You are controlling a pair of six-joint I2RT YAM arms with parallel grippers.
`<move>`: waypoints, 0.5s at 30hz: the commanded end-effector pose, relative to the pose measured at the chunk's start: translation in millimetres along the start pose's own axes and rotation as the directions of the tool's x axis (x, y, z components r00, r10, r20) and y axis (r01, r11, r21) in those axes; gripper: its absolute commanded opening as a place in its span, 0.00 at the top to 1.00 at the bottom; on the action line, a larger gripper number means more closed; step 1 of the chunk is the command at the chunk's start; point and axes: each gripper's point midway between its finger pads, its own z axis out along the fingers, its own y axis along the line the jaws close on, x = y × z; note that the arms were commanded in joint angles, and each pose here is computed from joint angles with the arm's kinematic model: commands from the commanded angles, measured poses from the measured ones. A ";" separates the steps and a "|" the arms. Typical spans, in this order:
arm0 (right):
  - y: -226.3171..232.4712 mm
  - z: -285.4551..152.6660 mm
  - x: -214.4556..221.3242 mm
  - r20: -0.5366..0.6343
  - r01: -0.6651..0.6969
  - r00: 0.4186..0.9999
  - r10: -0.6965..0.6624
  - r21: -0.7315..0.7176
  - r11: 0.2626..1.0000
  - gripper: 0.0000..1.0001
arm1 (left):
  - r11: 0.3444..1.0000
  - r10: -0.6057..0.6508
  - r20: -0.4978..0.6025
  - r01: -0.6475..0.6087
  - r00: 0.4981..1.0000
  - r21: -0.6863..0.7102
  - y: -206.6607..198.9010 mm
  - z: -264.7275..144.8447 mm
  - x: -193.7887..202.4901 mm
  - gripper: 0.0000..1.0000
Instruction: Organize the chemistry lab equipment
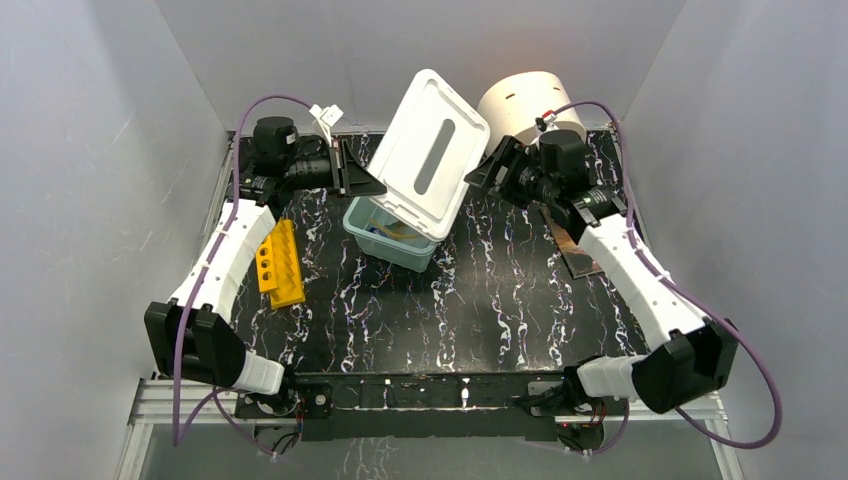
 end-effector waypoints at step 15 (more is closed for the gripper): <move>32.2 38.1 -30.0 -0.090 0.017 0.994 -0.060 -0.418 0.908 0.33 | 0.967 -0.031 0.044 0.019 0.999 0.256 -25.3 -28.2 -22.9 1.00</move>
